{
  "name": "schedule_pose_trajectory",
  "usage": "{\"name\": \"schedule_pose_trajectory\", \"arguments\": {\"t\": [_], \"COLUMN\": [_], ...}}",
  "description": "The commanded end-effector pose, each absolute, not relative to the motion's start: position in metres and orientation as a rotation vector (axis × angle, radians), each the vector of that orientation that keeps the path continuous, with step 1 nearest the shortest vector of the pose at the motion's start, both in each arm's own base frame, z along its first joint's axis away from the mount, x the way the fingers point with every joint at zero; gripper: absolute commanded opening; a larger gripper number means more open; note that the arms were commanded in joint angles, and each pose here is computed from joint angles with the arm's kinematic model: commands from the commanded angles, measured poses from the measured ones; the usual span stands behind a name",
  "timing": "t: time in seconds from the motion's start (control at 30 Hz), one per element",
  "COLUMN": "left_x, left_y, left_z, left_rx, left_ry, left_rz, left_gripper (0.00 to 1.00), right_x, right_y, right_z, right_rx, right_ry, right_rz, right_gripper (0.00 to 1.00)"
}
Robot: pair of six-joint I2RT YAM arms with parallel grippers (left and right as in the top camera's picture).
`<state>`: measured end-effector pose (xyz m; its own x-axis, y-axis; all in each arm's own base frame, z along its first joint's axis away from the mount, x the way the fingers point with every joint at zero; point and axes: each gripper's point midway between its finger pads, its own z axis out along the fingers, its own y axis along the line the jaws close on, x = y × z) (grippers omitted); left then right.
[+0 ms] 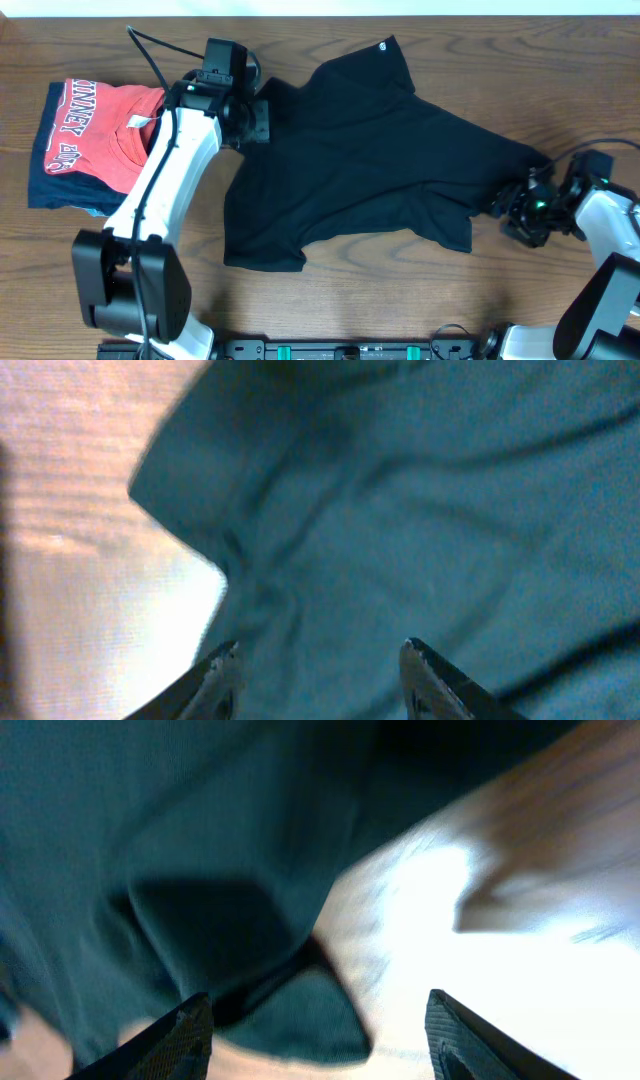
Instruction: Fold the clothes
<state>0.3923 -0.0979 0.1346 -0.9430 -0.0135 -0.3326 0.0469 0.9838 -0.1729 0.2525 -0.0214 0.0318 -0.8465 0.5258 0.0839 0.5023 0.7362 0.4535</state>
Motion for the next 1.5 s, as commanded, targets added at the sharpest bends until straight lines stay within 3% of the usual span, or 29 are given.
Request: {"name": "schedule_pose_trajectory", "arguments": {"t": [0.0, 0.27, 0.53, 0.73, 0.8, 0.97, 1.13, 1.2, 1.23, 1.27, 1.3, 1.33, 1.47], "left_x": [0.379, 0.36, 0.359, 0.359, 0.359, 0.357, 0.356, 0.356, 0.356, 0.356, 0.356, 0.355, 0.348], "left_y": [-0.106, -0.107, -0.107, -0.107, -0.107, -0.106, -0.106, -0.106, -0.106, -0.106, -0.106, -0.106, -0.104], "left_z": [0.138, 0.133, 0.133, 0.133, 0.133, 0.133, 0.132, 0.132, 0.132, 0.132, 0.132, 0.132, 0.13], "left_rx": [0.066, 0.081, 0.081, 0.081, 0.082, 0.086, 0.086, 0.086, 0.086, 0.086, 0.086, 0.086, 0.084], "left_ry": [2.822, 2.897, 2.9, 2.903, 2.903, 2.91, 2.914, 2.914, 2.914, 2.915, 2.915, 2.918, 2.949], "left_rz": [-0.262, -0.249, -0.248, -0.247, -0.247, -0.245, -0.244, -0.244, -0.244, -0.243, -0.243, -0.243, -0.236], "left_gripper": [0.52, 0.52, 0.53, 0.53, 0.54, 0.55, 0.58, 0.59, 0.59, 0.63, 0.64, 0.65, 0.66], "right_x": [0.241, 0.223, 0.229, 0.224, 0.227, 0.226, 0.193, 0.184, 0.182, 0.181, 0.18, 0.18, 0.187], "right_y": [-0.001, 0.018, 0.04, 0.042, 0.04, -0.003, -0.056, -0.062, -0.062, -0.061, -0.061, -0.061, -0.063], "right_z": [0.026, -0.01, -0.011, -0.015, -0.009, 0.029, 0.087, 0.103, 0.108, 0.112, 0.115, 0.117, 0.121], "right_rx": [0.689, 0.608, 0.495, 0.447, 0.47, 0.698, 0.981, 1.004, 1.001, 1.006, 1.025, 1.029, 1.027], "right_ry": [2.939, 2.922, 2.864, 2.92, 2.915, 2.985, 3.017, 3.009, 3.0, 2.982, 2.964, 2.949, 2.897], "right_rz": [0.809, 0.828, 0.928, 0.863, 0.855, 0.542, 0.022, -0.053, -0.056, -0.053, -0.053, -0.052, -0.046], "right_gripper": [0.67, 0.64, 0.6, 0.11, 0.01, 0.01, 0.01, 0.03, 0.16, 0.45, 0.66, 0.8, 0.93]}}
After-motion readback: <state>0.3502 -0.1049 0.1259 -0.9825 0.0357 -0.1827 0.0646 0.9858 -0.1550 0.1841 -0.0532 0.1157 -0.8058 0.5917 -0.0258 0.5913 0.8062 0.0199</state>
